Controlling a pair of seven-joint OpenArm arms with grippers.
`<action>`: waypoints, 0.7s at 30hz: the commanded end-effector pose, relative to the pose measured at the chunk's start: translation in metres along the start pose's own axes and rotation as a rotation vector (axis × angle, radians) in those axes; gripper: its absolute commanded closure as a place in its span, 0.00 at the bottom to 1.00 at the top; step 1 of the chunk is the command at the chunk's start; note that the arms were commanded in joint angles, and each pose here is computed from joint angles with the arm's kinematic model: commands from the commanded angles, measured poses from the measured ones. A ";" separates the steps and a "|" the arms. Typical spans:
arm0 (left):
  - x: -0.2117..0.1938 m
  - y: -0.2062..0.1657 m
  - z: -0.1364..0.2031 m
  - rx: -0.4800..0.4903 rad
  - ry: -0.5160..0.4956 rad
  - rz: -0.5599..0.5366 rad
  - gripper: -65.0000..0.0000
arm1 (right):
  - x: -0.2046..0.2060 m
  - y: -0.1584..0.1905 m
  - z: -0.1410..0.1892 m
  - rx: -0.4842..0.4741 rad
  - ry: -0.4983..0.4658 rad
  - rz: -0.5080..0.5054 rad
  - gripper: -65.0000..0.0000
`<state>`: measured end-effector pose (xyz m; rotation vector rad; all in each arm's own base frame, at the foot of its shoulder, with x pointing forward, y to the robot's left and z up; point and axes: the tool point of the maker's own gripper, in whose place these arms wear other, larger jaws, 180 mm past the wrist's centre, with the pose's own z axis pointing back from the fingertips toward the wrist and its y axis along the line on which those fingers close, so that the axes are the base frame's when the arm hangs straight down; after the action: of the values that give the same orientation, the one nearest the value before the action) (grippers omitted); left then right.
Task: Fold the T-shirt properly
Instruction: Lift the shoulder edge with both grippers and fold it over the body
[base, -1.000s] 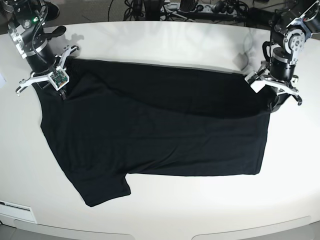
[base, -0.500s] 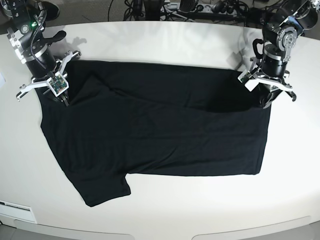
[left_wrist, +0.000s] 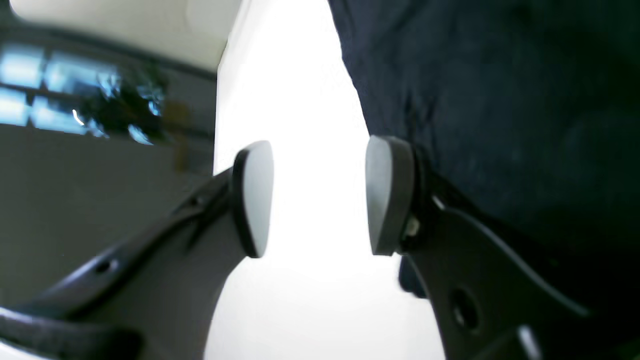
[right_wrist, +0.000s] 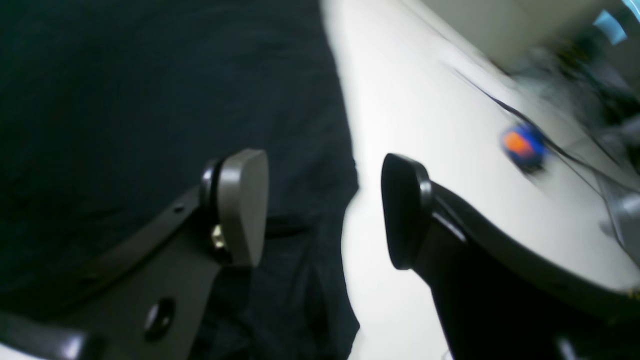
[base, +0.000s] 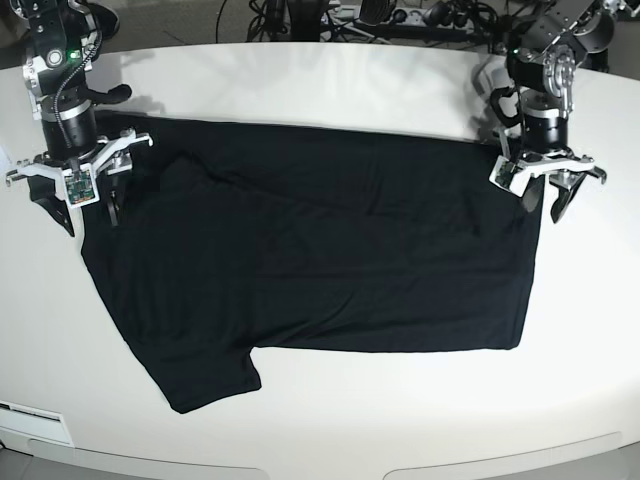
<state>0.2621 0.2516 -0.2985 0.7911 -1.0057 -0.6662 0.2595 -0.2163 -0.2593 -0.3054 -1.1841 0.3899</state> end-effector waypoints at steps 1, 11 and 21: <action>0.010 0.011 -0.001 0.040 -0.039 0.003 0.56 | 0.012 -0.005 0.001 -0.016 -0.047 0.010 0.54; 0.029 -0.012 -0.003 -0.089 -0.106 0.026 1.00 | -0.007 0.048 0.007 0.256 0.041 0.007 1.00; 0.032 -0.064 -0.033 -0.436 -0.072 0.098 1.00 | -0.086 0.061 -0.005 0.308 0.239 -0.035 1.00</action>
<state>0.2892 0.1965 -0.3581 0.3116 -0.8767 -0.7983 0.2222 -0.1988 -0.3683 -0.0516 -0.8457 0.4747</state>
